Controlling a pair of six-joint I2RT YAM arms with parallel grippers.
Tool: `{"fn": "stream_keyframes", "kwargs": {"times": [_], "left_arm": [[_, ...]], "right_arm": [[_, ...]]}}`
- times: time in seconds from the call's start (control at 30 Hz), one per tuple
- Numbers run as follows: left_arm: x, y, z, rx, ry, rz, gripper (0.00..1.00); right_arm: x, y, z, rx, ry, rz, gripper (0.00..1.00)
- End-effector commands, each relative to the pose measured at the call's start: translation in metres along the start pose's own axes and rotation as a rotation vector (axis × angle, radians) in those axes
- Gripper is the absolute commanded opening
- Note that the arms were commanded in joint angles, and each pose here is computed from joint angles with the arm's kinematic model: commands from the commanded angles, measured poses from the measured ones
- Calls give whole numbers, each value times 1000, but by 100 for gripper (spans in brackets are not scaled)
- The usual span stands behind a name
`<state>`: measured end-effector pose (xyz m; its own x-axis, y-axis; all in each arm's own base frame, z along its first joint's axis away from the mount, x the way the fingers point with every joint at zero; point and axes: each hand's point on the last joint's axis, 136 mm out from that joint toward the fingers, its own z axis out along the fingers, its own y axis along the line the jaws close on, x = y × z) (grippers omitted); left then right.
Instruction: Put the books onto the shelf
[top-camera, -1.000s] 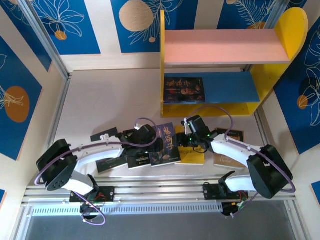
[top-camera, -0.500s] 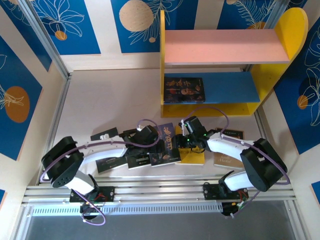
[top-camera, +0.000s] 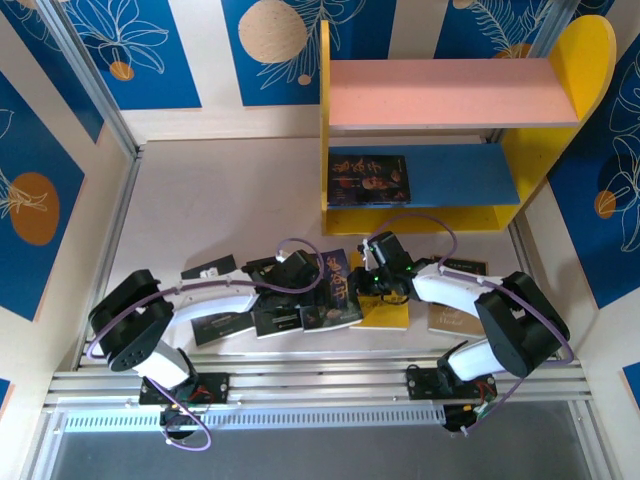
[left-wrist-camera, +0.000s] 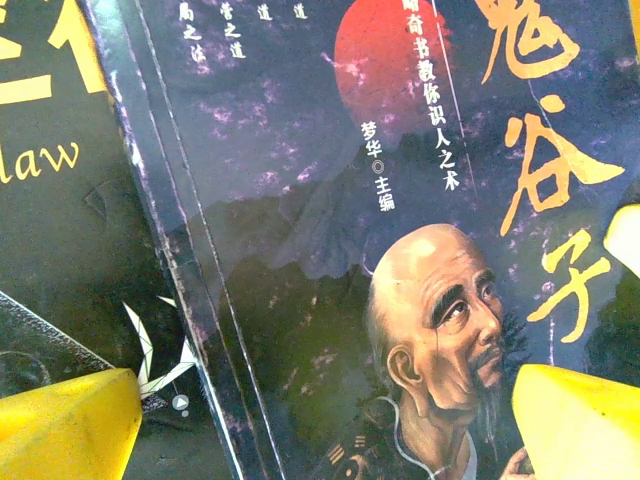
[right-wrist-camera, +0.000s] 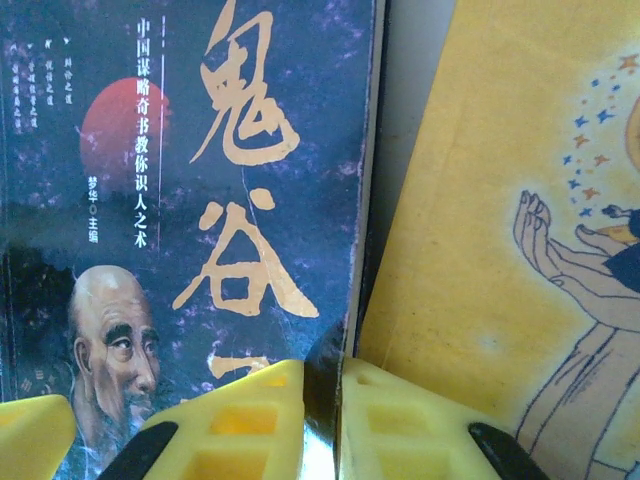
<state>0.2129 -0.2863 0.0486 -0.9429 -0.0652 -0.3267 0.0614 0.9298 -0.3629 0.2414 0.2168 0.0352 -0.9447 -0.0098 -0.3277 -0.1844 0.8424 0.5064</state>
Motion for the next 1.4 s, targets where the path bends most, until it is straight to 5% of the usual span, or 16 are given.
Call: {"fn": "stream_keyframes", "kwargs": {"times": [0.0, 0.63, 1.37], "left_arm": [[-3, -31, 3, 111, 10, 1, 95], [-26, -105, -36, 511, -103, 39, 87], [-32, -71, -39, 360, -170, 52, 52]], "right_arm": [[13, -9, 5, 9, 50, 27, 13], [12, -1, 4, -46, 56, 23, 12], [6, 8, -2, -96, 41, 38, 20]]}}
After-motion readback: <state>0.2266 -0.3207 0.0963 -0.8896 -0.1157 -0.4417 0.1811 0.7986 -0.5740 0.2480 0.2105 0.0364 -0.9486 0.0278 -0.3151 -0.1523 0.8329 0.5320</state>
